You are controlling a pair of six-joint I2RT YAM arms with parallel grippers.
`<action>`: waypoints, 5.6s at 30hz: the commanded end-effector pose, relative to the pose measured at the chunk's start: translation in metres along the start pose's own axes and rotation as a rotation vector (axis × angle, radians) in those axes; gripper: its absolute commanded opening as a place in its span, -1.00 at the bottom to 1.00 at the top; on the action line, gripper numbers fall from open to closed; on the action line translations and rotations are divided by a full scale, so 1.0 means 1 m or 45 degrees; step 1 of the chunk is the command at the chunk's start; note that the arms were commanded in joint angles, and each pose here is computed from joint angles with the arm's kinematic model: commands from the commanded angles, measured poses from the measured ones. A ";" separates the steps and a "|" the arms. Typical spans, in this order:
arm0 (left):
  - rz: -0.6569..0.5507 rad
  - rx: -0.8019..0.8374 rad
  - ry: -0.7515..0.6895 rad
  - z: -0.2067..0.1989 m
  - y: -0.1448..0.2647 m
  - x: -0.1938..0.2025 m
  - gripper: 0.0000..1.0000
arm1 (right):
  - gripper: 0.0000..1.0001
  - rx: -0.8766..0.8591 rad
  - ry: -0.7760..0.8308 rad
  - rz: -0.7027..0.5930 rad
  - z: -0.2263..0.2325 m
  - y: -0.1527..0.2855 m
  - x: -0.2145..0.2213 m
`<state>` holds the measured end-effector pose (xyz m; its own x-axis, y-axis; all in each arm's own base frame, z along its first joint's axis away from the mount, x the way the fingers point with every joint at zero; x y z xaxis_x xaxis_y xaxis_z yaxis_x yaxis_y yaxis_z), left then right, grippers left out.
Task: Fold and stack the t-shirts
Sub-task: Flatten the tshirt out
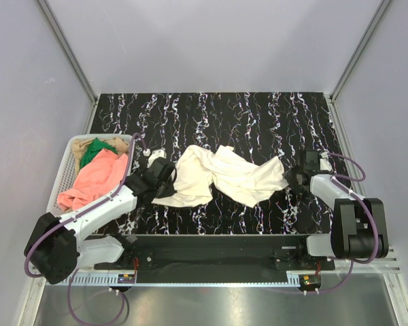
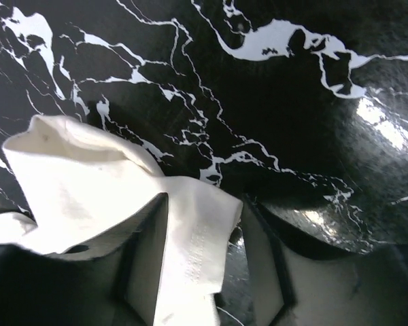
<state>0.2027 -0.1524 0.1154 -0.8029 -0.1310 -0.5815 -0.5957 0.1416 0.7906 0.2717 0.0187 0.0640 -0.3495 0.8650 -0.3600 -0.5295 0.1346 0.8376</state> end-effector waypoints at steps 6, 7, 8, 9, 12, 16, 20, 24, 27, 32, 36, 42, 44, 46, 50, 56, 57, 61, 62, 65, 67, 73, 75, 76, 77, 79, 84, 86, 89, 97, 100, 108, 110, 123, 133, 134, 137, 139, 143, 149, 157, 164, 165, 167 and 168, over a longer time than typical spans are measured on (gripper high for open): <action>-0.094 0.063 0.002 -0.012 0.017 -0.027 -1.00 | -0.98 0.003 -0.025 -0.109 -0.004 0.000 -0.009; -0.104 0.068 0.000 -0.014 0.020 -0.031 -1.00 | -1.00 -0.007 -0.023 -0.135 -0.002 0.003 -0.013; -0.116 0.078 -0.003 -0.015 0.023 -0.034 -1.00 | -1.00 -0.003 -0.011 -0.179 -0.002 0.011 -0.019; -0.118 0.072 -0.007 -0.015 0.025 -0.036 -1.00 | -1.00 -0.017 -0.010 -0.215 0.003 0.018 -0.027; -0.162 0.070 -0.013 -0.017 0.034 -0.049 -0.98 | -1.00 -0.072 0.007 -0.328 0.015 0.046 -0.047; -0.160 0.047 -0.010 -0.015 0.032 -0.051 -0.72 | -1.00 -0.158 0.007 -0.381 0.026 0.073 -0.057; -0.094 0.001 -0.007 -0.009 0.018 -0.035 -0.82 | -1.00 -0.247 -0.010 -0.234 0.024 0.079 -0.037; -0.040 0.023 0.014 -0.009 0.010 -0.023 -0.57 | -1.00 -0.317 -0.045 -0.136 0.018 0.081 -0.020; -0.034 0.037 0.025 -0.008 0.007 -0.017 -0.51 | -1.00 -0.335 -0.038 -0.144 0.015 0.082 -0.018; 0.000 0.023 0.038 -0.005 0.001 -0.008 -0.38 | -1.00 -0.359 -0.013 -0.134 0.020 0.085 -0.019; -0.003 0.012 0.052 -0.003 -0.003 -0.005 -0.38 | -1.00 -0.370 -0.012 -0.127 0.022 0.085 -0.019; 0.006 0.017 0.083 -0.004 -0.010 0.000 -0.36 | -1.00 -0.380 -0.017 -0.121 0.022 0.085 -0.017; 0.014 0.021 0.100 -0.004 -0.012 0.003 -0.35 | -1.00 -0.384 -0.016 -0.126 0.023 0.086 -0.018; 0.019 0.041 0.111 -0.005 -0.014 0.004 -0.38 | -1.00 -0.384 -0.017 -0.133 0.023 0.086 -0.019; 0.018 0.071 0.104 -0.010 -0.012 0.002 -0.64 | -1.00 -0.383 -0.015 -0.132 0.024 0.086 -0.019; -0.134 0.143 0.088 -0.026 0.024 -0.051 -1.00 | -1.00 -0.368 -0.008 -0.217 0.035 0.109 -0.039; -0.239 0.170 0.081 -0.033 0.048 -0.081 -1.00 | -1.00 -0.416 -0.008 -0.268 0.048 0.128 -0.051; -0.523 0.197 0.084 -0.042 0.117 -0.153 -1.00 | -1.00 -0.417 -0.014 -0.477 0.066 0.188 -0.092; -0.577 0.199 0.084 -0.043 0.131 -0.165 -1.00 | -1.00 -0.477 -0.021 -0.547 0.079 0.218 -0.108; -0.800 0.200 0.139 -0.037 0.189 -0.206 -1.00 | -1.00 -0.551 -0.051 -0.679 0.091 0.276 -0.132; -0.932 0.230 0.187 -0.034 0.228 -0.225 -1.00 | -1.00 -0.592 -0.069 -0.751 0.092 0.305 -0.142; -1.192 0.274 0.277 -0.004 0.321 -0.237 -1.00 | -1.00 -0.732 -0.079 -0.987 0.081 0.406 -0.164; -1.234 0.305 0.287 0.003 0.338 -0.231 -1.00 | -1.00 -0.740 -0.063 -1.000 0.076 0.419 -0.164; -1.238 0.313 0.285 0.005 0.340 -0.228 -1.00 | -1.00 -0.735 -0.055 -1.007 0.075 0.421 -0.164; -1.237 0.305 0.285 0.008 0.341 -0.225 -1.00 | -1.00 -0.726 -0.047 -1.004 0.074 0.419 -0.164; -1.203 0.268 0.264 0.009 0.330 -0.222 -1.00 | -1.00 -0.703 -0.037 -0.999 0.074 0.413 -0.163; -1.085 0.221 0.173 -0.011 0.285 -0.229 -1.00 | -1.00 -0.672 0.012 -0.984 0.102 0.373 -0.172; -1.092 0.193 0.158 -0.020 0.275 -0.246 -1.00 | -1.00 -0.642 0.052 -0.947 0.125 0.348 -0.179; -1.087 0.165 0.148 -0.037 0.243 -0.287 -1.00 | -1.00 -0.648 0.094 -0.918 0.168 0.322 -0.195; -1.145 0.484 0.410 -0.067 0.195 -0.420 -1.00 | -1.00 -0.727 0.110 -1.107 0.268 0.300 -0.292; -1.238 0.632 0.412 -0.076 0.216 -0.453 -1.00 | -1.00 -0.864 0.174 -1.217 0.286 0.344 -0.313; -1.307 0.848 0.395 -0.071 0.308 -0.404 -1.00 | -1.00 -0.945 -0.005 -1.241 0.227 0.430 -0.285; -1.266 0.856 0.393 -0.066 0.306 -0.382 -1.00 | -1.00 -0.953 -0.026 -1.228 0.201 0.452 -0.267; -1.074 0.959 0.288 -0.039 0.355 -0.242 -1.00 | -1.00 -0.848 -0.039 -1.035 0.084 0.486 -0.176; -0.860 0.721 0.283 -0.044 0.265 -0.282 -1.00 | -1.00 -0.758 0.062 -0.905 0.147 0.401 -0.209; -0.863 0.699 0.283 -0.045 0.257 -0.293 -1.00 | -1.00 -0.811 0.047 -0.960 0.161 0.400 -0.220; -0.898 0.678 0.325 -0.056 0.221 -0.345 -1.00 | -1.00 -0.789 0.048 -1.005 0.196 0.361 -0.248; -0.898 0.710 0.361 -0.064 0.191 -0.384 -1.00 | -1.00 -0.803 0.076 -1.001 0.223 0.337 -0.264; -0.886 0.904 0.452 -0.078 0.184 -0.431 -1.00 | -1.00 -0.898 0.172 -1.066 0.259 0.344 -0.286; -0.987 1.054 0.433 -0.089 0.227 -0.444 -1.00 | -1.00 -0.974 0.186 -1.282 0.256 0.416 -0.300; -0.811 0.955 0.307 -0.070 0.203 -0.372 -1.00 | -1.00 -0.805 0.218 -1.189 0.201 0.403 -0.265; -0.589 0.757 0.279 -0.039 0.137 -0.269 -1.00 | -1.00 -0.631 0.142 -0.898 0.119 0.323 -0.192; -0.564 0.754 0.272 -0.038 0.135 -0.253 -1.00 | -1.00 -0.595 0.134 -0.835 0.101 0.305 -0.175; -0.420 0.672 0.271 -0.026 0.093 -0.212 -1.00 | -1.00 -0.548 0.087 -0.730 0.082 0.284 -0.155; -0.382 0.654 0.271 -0.023 0.084 -0.199 -1.00 | -1.00 -0.499 0.082 -0.671 0.065 0.265 -0.139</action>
<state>0.3217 -0.1362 0.3475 -0.5569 -0.4902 -0.6705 -0.8054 0.5161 0.2917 0.2413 -0.0420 0.4087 0.0523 0.6173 -0.7850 -0.9037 0.3638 0.2258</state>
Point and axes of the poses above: each gripper's point midway between its finger pads, its own y axis back along the fingers, its own z axis along the line the jaws close on, x = y × z, the point moved 5 cm from there along y, back along the fingers, and after that the axes turned 6 degrees about -y, right-handed, at the moved point
